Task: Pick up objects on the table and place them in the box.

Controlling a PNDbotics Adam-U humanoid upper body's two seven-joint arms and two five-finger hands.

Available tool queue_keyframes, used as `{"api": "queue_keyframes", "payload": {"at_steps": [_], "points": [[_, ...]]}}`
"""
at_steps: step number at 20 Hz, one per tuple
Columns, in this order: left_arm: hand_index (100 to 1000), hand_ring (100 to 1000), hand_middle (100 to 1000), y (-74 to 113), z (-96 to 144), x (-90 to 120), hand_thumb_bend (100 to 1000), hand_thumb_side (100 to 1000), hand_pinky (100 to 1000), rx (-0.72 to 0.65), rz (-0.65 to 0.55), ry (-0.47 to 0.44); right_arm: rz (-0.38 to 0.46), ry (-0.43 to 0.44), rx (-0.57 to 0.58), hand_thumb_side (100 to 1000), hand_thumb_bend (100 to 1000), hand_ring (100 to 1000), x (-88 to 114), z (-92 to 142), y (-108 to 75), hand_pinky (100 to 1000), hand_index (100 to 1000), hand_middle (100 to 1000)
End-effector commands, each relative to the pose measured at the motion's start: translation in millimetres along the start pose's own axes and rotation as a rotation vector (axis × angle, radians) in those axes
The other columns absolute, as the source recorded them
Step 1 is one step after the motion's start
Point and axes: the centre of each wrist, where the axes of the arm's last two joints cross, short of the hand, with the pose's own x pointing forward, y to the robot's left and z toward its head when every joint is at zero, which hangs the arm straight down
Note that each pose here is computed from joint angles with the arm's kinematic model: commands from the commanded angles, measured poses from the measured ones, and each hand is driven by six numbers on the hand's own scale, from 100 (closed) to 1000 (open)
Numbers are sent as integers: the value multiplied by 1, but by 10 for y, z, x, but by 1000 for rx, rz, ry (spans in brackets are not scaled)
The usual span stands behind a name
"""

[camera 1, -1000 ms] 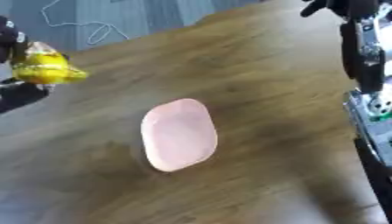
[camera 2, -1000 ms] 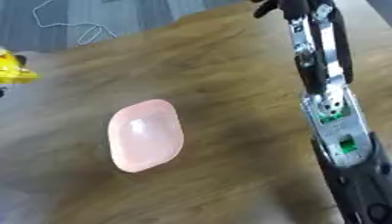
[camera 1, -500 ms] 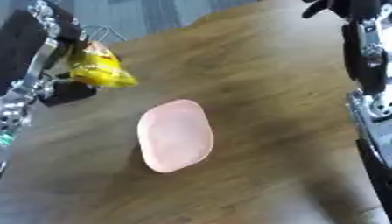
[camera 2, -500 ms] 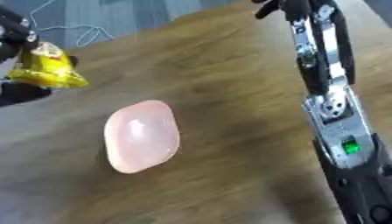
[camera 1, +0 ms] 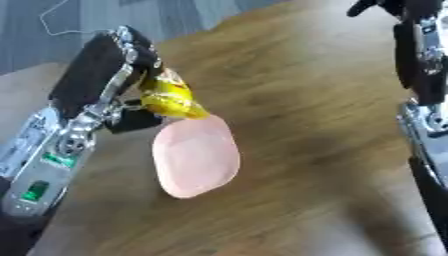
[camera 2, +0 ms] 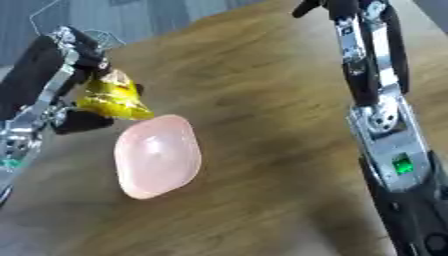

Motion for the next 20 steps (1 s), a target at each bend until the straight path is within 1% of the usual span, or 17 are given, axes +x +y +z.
{"api": "queue_keyframes", "payload": {"at_steps": [1,2,4,7,8,9,10,11,12,14,15,16,18,20], "points": [[178,100,100,7,-62,22,245,100,100,-7,-8,-39,-1,-27,-1,904,100,644,32,-61,-16,532,807,719],[173,100,100,-11,-50,10,246,100,100,-20,-14,-45,-1,-27,-1,904,100,644,32,-60,-18,532,807,719],[221,100,126,-40,-27,-16,197,100,100,-36,-23,-51,-1,-25,-1,903,100,644,30,-56,-21,532,808,720],[305,208,217,-71,3,-57,220,100,100,-42,-25,-54,-1,-24,0,903,100,644,29,-51,-22,532,808,720],[352,258,272,-81,14,-70,227,100,100,-46,-25,-53,0,-23,-1,904,100,644,28,-49,-22,532,808,719],[422,319,348,-89,20,-81,254,100,100,-48,-25,-54,0,-23,-1,902,100,644,28,-47,-22,531,808,719],[466,351,393,-100,31,-93,304,100,100,-52,-25,-54,0,-21,-1,902,100,644,27,-44,-23,531,808,719],[503,380,434,-109,39,-104,344,126,110,-55,-24,-54,0,-21,-2,902,100,644,26,-42,-24,531,808,719],[549,424,478,-120,49,-116,406,182,178,-61,-25,-55,0,-21,-2,902,100,644,26,-40,-25,531,808,719],[614,475,531,-143,63,-135,506,254,255,-77,-29,-60,0,-21,-3,902,100,644,26,-39,-26,532,808,719],[624,483,539,-152,68,-143,526,268,269,-85,-32,-62,0,-21,-3,902,100,645,25,-39,-26,532,808,719],[663,517,575,-161,73,-150,599,309,319,-94,-36,-65,-1,-21,-3,902,100,645,25,-38,-25,532,809,719],[708,563,619,-175,85,-167,661,337,382,-113,-45,-68,-1,-21,-2,901,100,645,25,-37,-25,532,809,719],[730,583,643,-184,93,-183,693,329,408,-133,-56,-67,-1,-21,-1,902,100,645,25,-37,-25,532,809,719]]}}
